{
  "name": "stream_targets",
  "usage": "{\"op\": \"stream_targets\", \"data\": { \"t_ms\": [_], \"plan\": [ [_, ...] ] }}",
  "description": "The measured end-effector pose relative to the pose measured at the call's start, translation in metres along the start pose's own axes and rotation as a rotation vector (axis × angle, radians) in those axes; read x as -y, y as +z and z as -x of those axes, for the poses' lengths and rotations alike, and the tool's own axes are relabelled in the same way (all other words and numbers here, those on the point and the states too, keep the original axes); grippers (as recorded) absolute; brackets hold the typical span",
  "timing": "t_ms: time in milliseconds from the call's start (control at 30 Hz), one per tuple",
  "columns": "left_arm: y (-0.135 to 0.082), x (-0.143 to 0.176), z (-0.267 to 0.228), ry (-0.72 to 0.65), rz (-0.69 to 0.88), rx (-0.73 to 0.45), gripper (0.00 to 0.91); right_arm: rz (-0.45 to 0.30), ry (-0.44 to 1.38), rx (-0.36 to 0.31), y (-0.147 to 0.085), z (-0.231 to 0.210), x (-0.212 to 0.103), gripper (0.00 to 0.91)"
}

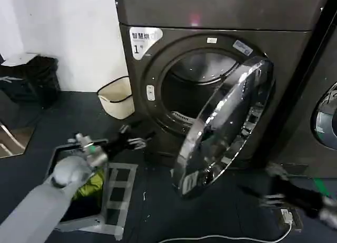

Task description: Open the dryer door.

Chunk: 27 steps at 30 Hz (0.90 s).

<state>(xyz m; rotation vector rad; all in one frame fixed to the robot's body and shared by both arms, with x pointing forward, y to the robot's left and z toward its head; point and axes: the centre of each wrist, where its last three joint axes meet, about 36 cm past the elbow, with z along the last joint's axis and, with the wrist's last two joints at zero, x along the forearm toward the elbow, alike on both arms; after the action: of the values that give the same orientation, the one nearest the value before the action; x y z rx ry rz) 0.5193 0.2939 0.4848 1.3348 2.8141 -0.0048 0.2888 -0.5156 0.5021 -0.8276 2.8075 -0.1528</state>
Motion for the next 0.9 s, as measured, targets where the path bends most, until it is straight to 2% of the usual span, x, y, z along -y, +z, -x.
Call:
{"op": "stream_targets", "data": {
  "t_ms": [133, 267, 367, 467, 633, 900],
  "plan": [
    [0.003, 0.009, 0.029, 0.082, 0.000, -0.006, 0.907, -0.009, 0.354, 0.047, -0.012, -0.030, 0.004, 0.907],
    [0.004, 0.020, 0.059, 0.155, -0.001, -0.004, 0.907, -0.068, 0.712, 0.076, -0.024, -0.049, 0.012, 0.907],
    [0.002, 0.029, 0.081, 0.209, -0.007, 0.000, 0.907, -0.132, 0.972, 0.057, -0.030, -0.064, 0.021, 0.907],
    [0.000, 0.039, 0.103, 0.261, -0.006, -0.002, 0.907, -0.179, 1.153, 0.030, -0.035, -0.081, 0.029, 0.907],
    [-0.006, 0.060, 0.140, 0.353, -0.006, 0.006, 0.907, -0.231, 1.379, -0.020, -0.057, -0.123, 0.047, 0.907],
    [-0.004, 0.088, 0.181, 0.448, -0.002, -0.019, 0.907, -0.345, 1.536, -0.060, -0.103, -0.180, 0.057, 0.907]
  ]
}}
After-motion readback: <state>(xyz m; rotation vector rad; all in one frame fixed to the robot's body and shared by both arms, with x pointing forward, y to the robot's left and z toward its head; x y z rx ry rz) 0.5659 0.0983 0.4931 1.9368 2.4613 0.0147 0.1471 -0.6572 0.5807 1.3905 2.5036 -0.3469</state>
